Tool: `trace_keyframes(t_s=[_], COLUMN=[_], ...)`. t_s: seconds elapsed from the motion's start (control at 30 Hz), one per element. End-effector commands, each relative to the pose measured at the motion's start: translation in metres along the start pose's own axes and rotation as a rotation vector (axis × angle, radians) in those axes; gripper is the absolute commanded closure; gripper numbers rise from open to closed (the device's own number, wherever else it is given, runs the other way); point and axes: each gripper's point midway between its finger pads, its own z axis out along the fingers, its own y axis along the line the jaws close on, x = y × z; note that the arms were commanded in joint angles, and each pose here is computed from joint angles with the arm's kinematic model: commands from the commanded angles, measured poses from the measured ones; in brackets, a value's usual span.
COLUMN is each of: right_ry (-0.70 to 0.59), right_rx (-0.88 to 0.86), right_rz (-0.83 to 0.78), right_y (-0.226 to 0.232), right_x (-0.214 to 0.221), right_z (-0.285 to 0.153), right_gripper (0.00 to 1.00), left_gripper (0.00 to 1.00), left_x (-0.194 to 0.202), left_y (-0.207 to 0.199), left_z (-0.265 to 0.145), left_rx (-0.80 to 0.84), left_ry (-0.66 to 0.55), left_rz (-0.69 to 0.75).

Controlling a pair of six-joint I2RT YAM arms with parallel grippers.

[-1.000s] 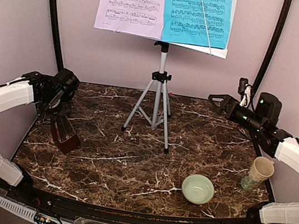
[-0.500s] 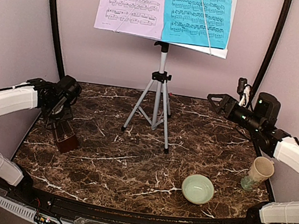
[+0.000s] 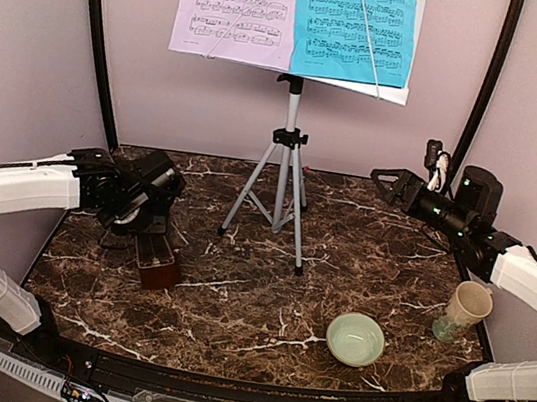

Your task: Set up the instrument practice props

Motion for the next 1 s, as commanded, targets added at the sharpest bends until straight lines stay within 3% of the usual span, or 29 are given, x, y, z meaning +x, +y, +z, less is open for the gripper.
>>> trace_keyframes(t_s=[0.0, 0.3, 0.63, 0.73, 0.93, 0.97], right_ry=[-0.029, -0.011, 0.022, 0.031, 0.062, 0.066], right_rx=[-0.045, -0.052, -0.066, -0.073, -0.101, -0.108], right_rz=[-0.019, -0.053, -0.063, -0.069, -0.078, -0.082], right_y=[0.013, 0.018, 0.018, 0.019, 0.023, 0.025], right_x=[-0.006, -0.005, 0.003, 0.004, 0.009, 0.010], right_z=[-0.005, -0.008, -0.006, -0.005, -0.003, -0.003], right_gripper=[0.05, 0.05, 0.05, 0.05, 0.05, 0.05], left_gripper=[0.59, 0.57, 0.55, 0.45, 0.13, 0.03], left_x=[-0.007, 0.026, 0.052, 0.058, 0.058, 0.057], left_y=[-0.053, -0.145, -0.228, -0.239, -0.250, -0.251], left_z=[-0.029, -0.041, -0.052, -0.052, -0.059, -0.062], left_rx=[0.131, 0.244, 0.381, 0.382, 0.439, 0.455], left_ry=[-0.045, -0.055, -0.017, -0.003, -0.005, -0.012], left_rz=[0.008, 0.163, 0.217, 0.235, 0.298, 0.316])
